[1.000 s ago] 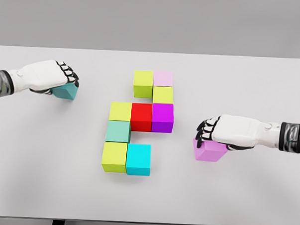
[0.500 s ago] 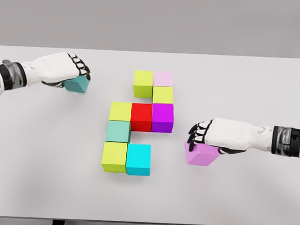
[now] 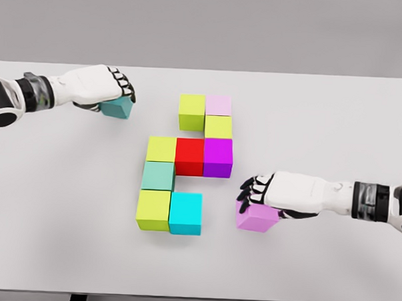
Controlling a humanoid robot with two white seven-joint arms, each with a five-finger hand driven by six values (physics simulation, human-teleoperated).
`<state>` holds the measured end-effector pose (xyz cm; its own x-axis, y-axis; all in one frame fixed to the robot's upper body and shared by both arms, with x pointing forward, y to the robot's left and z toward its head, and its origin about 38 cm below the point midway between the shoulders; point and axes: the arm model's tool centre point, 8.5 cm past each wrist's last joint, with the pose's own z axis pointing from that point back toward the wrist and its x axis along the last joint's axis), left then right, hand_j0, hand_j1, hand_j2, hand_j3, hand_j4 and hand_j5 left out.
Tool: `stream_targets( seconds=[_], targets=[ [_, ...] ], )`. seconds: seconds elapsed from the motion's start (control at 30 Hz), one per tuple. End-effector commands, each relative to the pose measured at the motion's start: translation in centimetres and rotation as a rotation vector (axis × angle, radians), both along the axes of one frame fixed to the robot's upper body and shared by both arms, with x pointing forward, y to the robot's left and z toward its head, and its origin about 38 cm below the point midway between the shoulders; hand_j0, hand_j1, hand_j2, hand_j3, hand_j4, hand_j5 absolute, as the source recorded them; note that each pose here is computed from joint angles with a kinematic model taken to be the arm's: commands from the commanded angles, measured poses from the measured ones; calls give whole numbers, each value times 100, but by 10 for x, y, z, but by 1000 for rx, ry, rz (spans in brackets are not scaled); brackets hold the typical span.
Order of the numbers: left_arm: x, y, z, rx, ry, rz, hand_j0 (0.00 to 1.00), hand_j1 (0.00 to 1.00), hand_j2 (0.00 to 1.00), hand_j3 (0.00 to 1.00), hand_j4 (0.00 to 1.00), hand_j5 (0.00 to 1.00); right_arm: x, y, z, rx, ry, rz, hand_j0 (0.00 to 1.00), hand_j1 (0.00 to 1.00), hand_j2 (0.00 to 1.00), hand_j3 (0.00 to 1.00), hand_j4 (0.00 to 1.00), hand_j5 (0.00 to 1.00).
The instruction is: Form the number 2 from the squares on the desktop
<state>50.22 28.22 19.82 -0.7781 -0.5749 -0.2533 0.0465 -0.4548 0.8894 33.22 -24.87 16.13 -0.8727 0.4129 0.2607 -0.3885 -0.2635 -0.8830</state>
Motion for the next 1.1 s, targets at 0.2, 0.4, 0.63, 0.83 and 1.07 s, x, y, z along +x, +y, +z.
stream_targets(
  seconds=[0.2, 0.4, 0.63, 0.83, 1.07],
  targets=[
    [7, -23, 0, -16, 4, -29, 71, 71, 71, 71, 71, 71, -4, 3, -7, -13, 25, 16, 78, 78, 78, 78, 78, 78],
    [13, -37, 0, -23, 9, -40, 71, 71, 71, 71, 71, 71, 0, -2, 1, -16, 2, 3, 98, 98, 98, 98, 98, 98],
    [20, -51, 4, -28, 5, -51, 72, 72, 72, 72, 72, 72, 9, -9, 17, -4, -39, -19, 99, 99, 99, 99, 99, 99],
    [21, -61, 5, -34, 4, -66, 72, 72, 72, 72, 72, 72, 20, -58, 64, -8, -107, -119, 99, 99, 99, 99, 99, 99],
    [24, -67, 9, -39, -3, -71, 72, 72, 72, 72, 72, 72, 7, -78, 49, -83, -55, -142, 80, 80, 80, 80, 80, 80]
  ],
)
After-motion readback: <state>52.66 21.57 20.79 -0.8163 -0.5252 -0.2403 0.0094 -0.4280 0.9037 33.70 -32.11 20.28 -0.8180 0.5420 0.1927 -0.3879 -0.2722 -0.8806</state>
